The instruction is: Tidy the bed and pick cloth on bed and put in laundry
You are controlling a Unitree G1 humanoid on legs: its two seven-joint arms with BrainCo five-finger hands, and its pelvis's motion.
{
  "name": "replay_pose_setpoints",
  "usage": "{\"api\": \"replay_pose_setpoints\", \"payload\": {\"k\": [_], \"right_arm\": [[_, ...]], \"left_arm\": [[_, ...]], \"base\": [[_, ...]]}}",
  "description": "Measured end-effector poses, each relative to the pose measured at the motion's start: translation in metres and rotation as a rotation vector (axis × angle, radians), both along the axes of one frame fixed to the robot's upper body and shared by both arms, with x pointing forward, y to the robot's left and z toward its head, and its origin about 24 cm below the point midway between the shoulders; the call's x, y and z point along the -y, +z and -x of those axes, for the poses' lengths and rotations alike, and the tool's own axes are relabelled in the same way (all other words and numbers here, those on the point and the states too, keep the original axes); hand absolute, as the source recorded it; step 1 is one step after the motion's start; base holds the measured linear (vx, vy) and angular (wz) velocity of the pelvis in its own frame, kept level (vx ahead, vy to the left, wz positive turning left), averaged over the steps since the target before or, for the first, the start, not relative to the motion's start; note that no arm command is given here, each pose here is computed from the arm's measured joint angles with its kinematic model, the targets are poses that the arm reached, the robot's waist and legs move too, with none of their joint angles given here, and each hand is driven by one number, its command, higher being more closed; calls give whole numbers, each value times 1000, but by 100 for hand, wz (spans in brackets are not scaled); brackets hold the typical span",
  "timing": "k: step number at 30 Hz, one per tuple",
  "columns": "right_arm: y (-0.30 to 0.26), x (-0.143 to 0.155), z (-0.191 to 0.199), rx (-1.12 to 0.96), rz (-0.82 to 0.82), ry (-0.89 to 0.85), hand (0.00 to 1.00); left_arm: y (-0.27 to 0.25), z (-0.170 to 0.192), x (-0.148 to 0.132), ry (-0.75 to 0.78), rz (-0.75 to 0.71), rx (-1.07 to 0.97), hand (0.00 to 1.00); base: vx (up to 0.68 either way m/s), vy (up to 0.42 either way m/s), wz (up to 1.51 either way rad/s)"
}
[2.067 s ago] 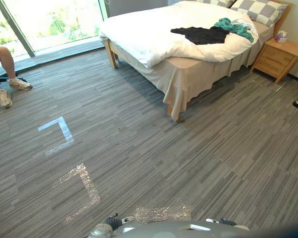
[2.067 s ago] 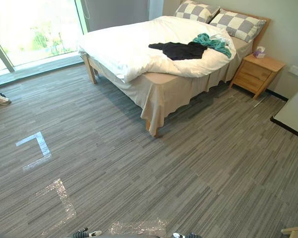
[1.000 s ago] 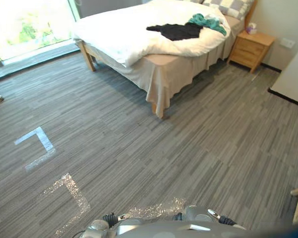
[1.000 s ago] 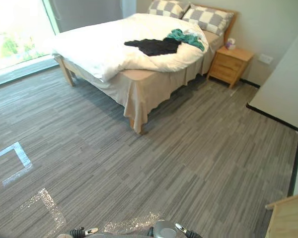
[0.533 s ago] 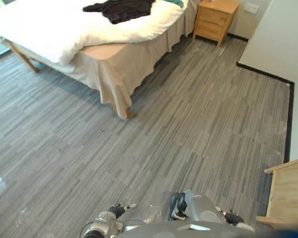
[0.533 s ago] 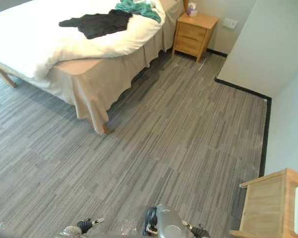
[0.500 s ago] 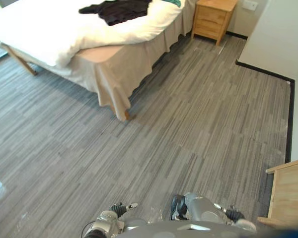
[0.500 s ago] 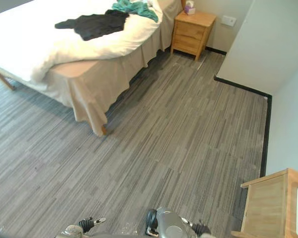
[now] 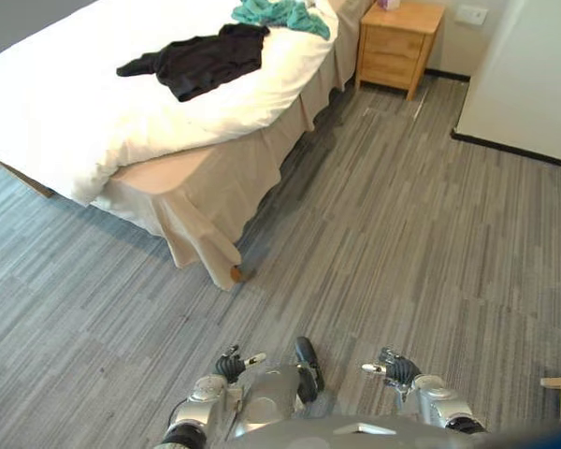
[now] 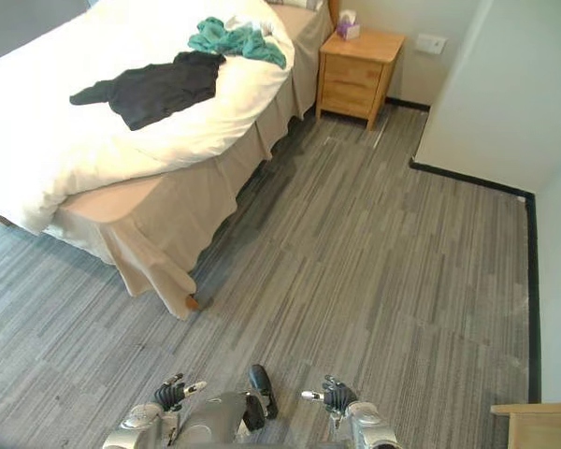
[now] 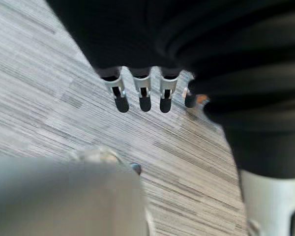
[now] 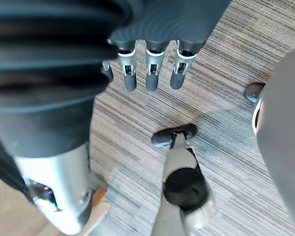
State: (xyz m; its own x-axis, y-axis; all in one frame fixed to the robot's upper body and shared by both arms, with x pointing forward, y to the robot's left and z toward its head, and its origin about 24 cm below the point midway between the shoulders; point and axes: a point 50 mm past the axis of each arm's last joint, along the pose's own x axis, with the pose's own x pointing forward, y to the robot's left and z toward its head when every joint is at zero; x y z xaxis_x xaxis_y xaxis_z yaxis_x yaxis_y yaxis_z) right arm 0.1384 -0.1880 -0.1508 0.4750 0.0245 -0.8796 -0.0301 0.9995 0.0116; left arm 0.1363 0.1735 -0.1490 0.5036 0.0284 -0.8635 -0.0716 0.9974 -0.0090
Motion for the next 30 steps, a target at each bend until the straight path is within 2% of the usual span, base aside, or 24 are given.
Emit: {"api": "replay_pose_setpoints", "payload": {"k": [2,5,9,19,26,30], "right_arm": [[0,2,1,-1,33,-10,0],[-5,10,18,-27,79,-144,0],[-5,12,20,-13,82,-214,0],[-3,23,26,42,25,-375,0],[1,17,18,101,-22,-363,0],[4,9,0,92,-13,-232,0]], "left_arm": [[-2,3,0,1,3,-27,0],[-4,9,-4,-8,-10,-71,0],[-4,10,-13,-40,-57,-77,0],[-6,7,-2,-119,-82,-83,0],[-6,8,2,-84,-81,-78,0],[-7,9,5,-43,-53,-70,0]], "base": [[156,125,22],[214,147,43],[263,57,78],[362,-60,74],[500,-212,41],[467,-254,7]]}}
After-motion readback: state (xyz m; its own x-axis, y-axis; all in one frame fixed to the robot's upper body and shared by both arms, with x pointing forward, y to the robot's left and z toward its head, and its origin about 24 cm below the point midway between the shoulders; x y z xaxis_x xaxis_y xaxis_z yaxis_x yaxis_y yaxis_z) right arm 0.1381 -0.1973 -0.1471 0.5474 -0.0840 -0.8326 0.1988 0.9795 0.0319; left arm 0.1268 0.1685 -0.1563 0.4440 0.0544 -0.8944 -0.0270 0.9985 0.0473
